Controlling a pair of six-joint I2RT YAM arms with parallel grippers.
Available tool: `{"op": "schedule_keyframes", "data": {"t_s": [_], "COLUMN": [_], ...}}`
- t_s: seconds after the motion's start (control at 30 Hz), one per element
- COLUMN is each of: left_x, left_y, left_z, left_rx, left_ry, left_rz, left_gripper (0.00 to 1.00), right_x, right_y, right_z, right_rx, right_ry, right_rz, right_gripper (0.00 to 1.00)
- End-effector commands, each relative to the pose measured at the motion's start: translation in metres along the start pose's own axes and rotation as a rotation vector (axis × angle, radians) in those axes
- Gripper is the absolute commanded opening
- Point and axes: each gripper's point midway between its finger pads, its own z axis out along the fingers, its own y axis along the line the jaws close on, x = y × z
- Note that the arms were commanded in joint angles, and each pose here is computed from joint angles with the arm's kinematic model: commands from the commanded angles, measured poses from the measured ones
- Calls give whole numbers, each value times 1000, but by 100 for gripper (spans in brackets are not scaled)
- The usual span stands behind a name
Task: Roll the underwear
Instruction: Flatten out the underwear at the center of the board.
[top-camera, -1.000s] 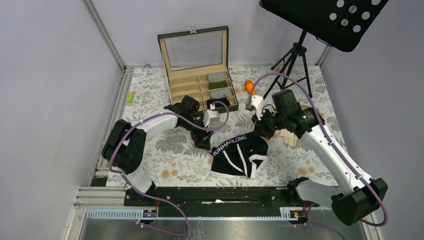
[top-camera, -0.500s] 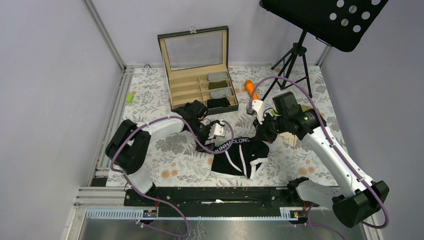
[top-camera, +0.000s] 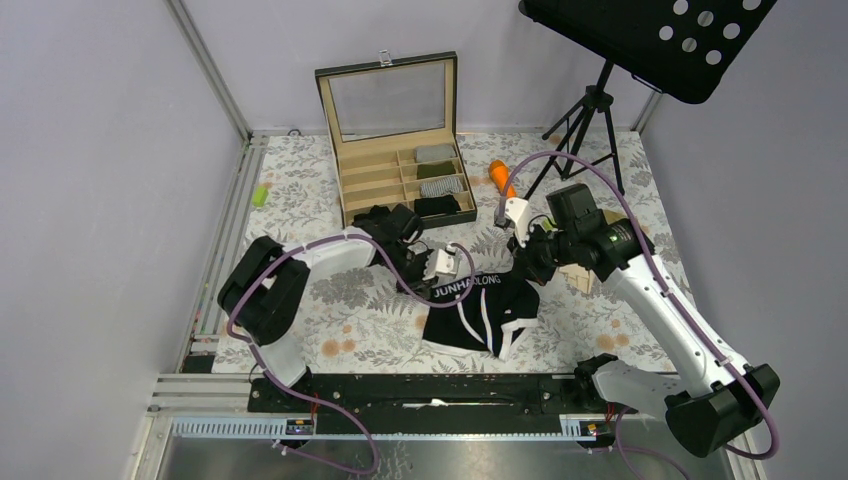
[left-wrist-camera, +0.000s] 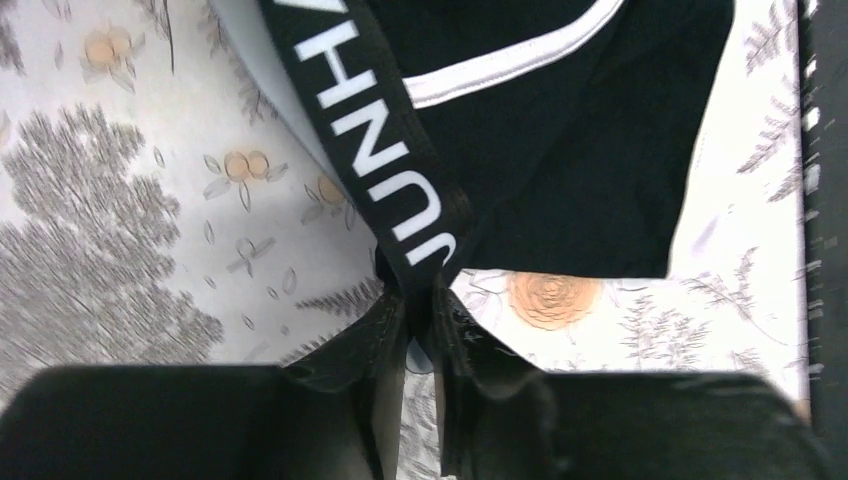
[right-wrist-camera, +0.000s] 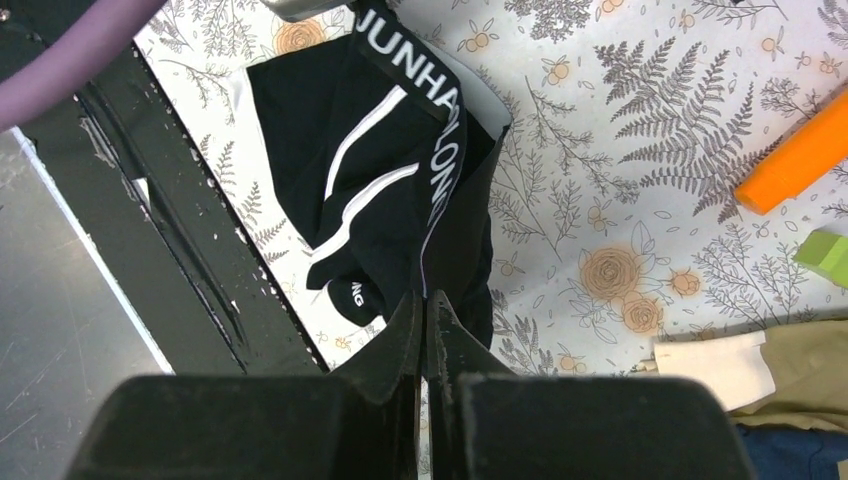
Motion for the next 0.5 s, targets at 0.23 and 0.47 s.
{"op": "schedule_keyframes", "data": {"t_s": [0.23,0.47], "left_x": [-79,-65], "left_y": [1,-74], "left_z": [-138,-167], "left_rx": [-92,-53], "left_ry": [-230,-94], "left_rz": [-535,-670], "left_gripper": [2,0], "right_x": [-118,-107], "right_y": [-38,-7], "right_z": [-34,-26], "right_rx": [51,-68], "right_ry": [-370,-476], "right_rz": [79,51], "right_gripper": [0,0]}}
